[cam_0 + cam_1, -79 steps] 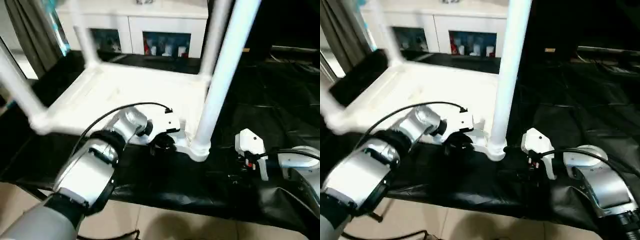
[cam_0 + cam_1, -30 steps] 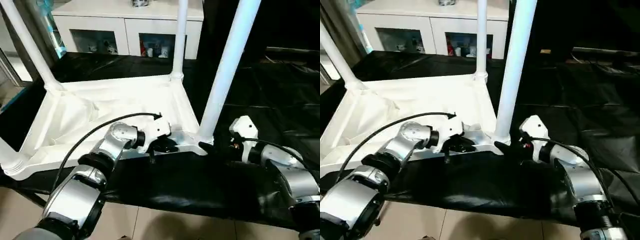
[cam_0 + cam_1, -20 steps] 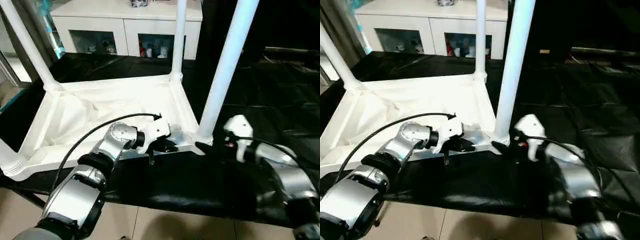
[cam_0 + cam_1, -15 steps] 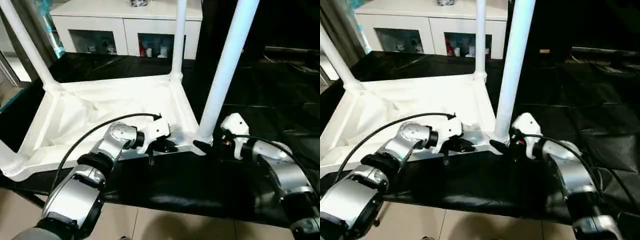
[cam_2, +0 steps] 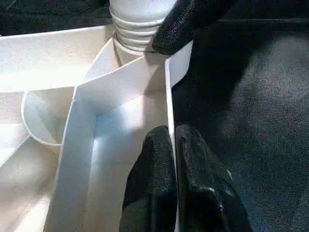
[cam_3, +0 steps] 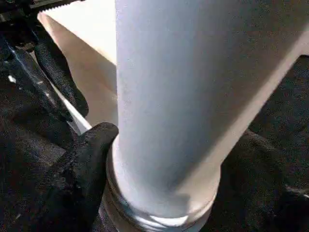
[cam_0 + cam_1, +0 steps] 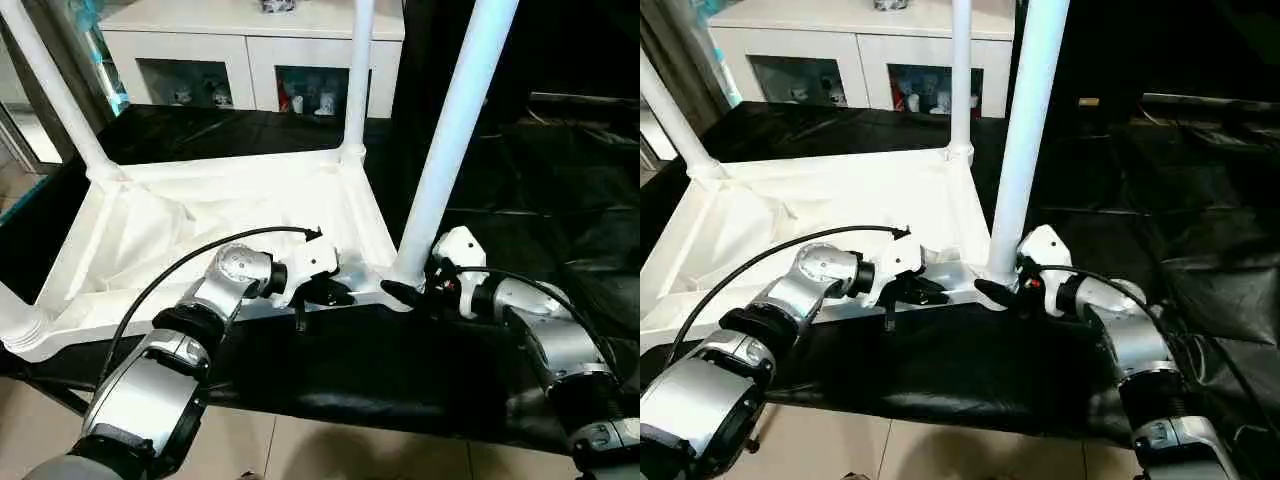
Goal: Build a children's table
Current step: Rotate leg to tighten
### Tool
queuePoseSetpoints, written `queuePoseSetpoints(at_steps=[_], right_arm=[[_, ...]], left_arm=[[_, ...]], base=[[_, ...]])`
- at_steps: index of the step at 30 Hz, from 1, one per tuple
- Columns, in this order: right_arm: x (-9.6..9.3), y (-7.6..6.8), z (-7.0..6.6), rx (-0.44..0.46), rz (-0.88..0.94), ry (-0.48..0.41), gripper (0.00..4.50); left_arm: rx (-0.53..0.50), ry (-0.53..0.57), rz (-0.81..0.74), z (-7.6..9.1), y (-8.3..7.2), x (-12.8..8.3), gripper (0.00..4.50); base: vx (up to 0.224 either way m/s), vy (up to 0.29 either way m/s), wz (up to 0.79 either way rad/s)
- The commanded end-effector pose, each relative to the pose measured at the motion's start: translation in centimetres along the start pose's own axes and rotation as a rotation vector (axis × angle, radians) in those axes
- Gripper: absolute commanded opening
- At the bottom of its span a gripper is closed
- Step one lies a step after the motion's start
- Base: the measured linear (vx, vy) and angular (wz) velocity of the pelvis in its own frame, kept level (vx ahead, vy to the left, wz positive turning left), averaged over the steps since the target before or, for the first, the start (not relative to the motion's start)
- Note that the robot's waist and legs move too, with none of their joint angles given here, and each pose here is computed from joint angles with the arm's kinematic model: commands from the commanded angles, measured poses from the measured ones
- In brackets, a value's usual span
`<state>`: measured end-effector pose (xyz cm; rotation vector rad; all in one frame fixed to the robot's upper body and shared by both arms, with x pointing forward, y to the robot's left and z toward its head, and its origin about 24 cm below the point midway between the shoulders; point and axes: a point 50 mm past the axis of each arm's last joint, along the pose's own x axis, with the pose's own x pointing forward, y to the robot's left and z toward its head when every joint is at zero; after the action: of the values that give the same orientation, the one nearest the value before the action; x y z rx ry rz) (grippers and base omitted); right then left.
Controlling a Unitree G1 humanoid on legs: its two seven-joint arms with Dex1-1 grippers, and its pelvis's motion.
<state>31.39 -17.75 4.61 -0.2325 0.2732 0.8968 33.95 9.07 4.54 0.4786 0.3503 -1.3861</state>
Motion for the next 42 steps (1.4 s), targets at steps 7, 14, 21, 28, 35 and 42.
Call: queuePoseSetpoints(at_steps=[7,14,21,28,35,42], right_arm=[[0.4,-0.3,0.3,0.010,0.009,-0.019,2.89],[1.5,-0.6,-1.0,0.135,-0.210,-0.030,2.74],[3.8,0.0,-2.1,0.260,-0.495,0.006,2.73],[6.4,1.7,-0.4,0.225,-0.477,-0.051,3.45],[4.2,0.2,0.8,0.098,-0.338,-0.109,3.93],[-1.1,-0.2,1.0,-0.024,0.043,-0.062,3.93]], left_arm=[[-0.036,0.053,-0.024,-1.3,-0.2,-0.7,0.00],[-0.101,0.017,0.178,-0.2,1.0,0.4,0.00],[-0.130,0.000,0.345,1.9,1.7,2.8,0.00],[-0.097,-0.033,0.323,3.6,1.0,4.9,0.00],[-0.055,-0.063,0.208,2.8,0.8,3.5,0.00],[-0.005,-0.077,-0.027,1.3,0.0,0.9,0.00]], base=[[0.000,0.000,0.00],[0.000,0.000,0.00],[0.000,0.000,0.00],[0.000,0.000,0.00],[0.000,0.000,0.00],[0.000,0.000,0.00]])
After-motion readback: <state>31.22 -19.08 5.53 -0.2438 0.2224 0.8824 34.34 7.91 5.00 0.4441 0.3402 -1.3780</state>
